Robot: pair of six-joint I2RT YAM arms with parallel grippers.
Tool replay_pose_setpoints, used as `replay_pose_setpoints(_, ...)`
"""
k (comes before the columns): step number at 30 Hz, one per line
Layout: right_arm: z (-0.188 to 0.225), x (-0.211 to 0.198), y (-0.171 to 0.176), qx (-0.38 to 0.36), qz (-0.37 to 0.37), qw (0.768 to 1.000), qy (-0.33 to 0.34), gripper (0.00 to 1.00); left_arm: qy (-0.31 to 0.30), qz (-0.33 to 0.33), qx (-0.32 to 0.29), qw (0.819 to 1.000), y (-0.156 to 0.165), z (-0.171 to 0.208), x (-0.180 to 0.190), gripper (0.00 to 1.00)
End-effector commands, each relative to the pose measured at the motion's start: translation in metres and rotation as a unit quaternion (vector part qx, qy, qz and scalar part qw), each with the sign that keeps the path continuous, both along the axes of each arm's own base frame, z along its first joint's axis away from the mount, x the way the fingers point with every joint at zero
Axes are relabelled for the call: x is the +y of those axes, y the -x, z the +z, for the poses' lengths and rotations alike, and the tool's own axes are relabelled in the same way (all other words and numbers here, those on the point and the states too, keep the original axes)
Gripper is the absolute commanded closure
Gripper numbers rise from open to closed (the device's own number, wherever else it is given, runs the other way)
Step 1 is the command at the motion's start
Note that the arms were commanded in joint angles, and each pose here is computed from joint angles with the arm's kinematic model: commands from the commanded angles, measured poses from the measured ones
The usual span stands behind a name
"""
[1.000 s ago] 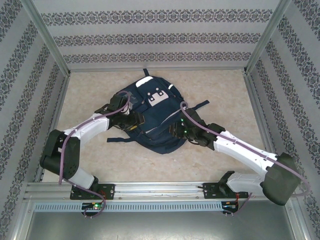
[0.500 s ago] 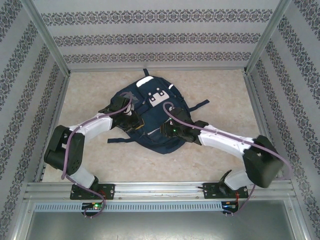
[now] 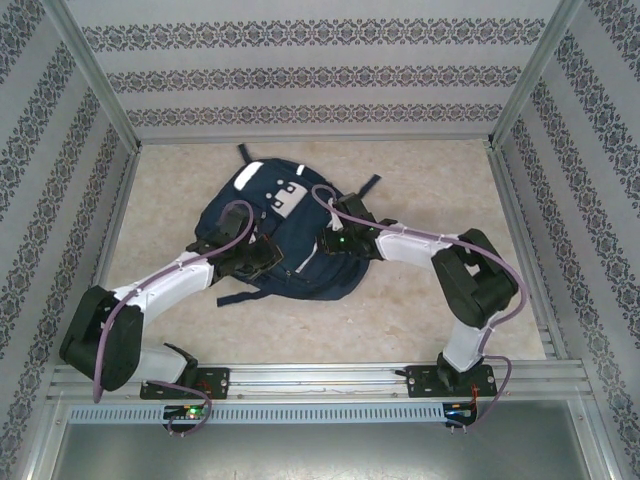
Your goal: Pack books, pencil case, and school supplies into a backpack
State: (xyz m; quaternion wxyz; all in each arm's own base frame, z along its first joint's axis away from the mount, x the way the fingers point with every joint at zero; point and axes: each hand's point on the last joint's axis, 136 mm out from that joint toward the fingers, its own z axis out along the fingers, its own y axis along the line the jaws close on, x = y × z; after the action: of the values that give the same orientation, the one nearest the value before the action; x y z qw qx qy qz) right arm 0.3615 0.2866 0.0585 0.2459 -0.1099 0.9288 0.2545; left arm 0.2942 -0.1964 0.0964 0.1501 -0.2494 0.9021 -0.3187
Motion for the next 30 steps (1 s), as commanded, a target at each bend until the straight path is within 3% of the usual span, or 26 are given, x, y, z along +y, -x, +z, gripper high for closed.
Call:
replay_pose_setpoints(1, 0.008, 0.024, -0.038, -0.054, 0.017, 0.998, -0.038, 0.77, 0.037, 0.012, 0.033, 0.999, 0.022, 0.005, -0.021, 1.0)
replay_pose_setpoints(4, 0.004, 0.035, -0.052, -0.037, 0.008, 0.997, -0.066, 0.75, 0.047, 0.052, 0.024, 0.997, 0.018, 0.009, -0.02, 1.0)
replay_pose_setpoints(9, 0.036, 0.038, -0.054, -0.042, 0.008, 0.995, -0.09, 0.71, 0.028, 0.115, 0.009, 0.993, 0.007, 0.011, -0.002, 1.0)
replay_pose_setpoints(11, 0.051, 0.031, -0.041, -0.046, 0.016, 0.994, -0.095, 0.64, 0.039, 0.116, -0.01, 0.992, -0.002, 0.019, -0.006, 1.0)
replay_pose_setpoints(17, 0.061, 0.0, 0.028, -0.036, 0.017, 0.995, -0.09, 0.6, 0.083, 0.115, 0.003, 0.99, -0.01, 0.023, -0.025, 1.0)
replay_pose_setpoints(23, 0.061, 0.028, 0.107, -0.021, 0.108, 0.991, -0.08, 0.56, 0.106, 0.136, 0.012, 0.985, -0.011, 0.026, -0.026, 1.0)
replay_pose_setpoints(26, 0.047, 0.042, 0.119, -0.005, 0.118, 0.991, -0.067, 0.56, 0.121, 0.145, 0.021, 0.982, -0.01, 0.028, -0.028, 1.0)
replay_pose_setpoints(30, 0.036, 0.051, 0.107, 0.003, 0.096, 0.994, -0.043, 0.51, 0.141, 0.154, 0.024, 0.978, -0.011, 0.031, -0.03, 1.0)
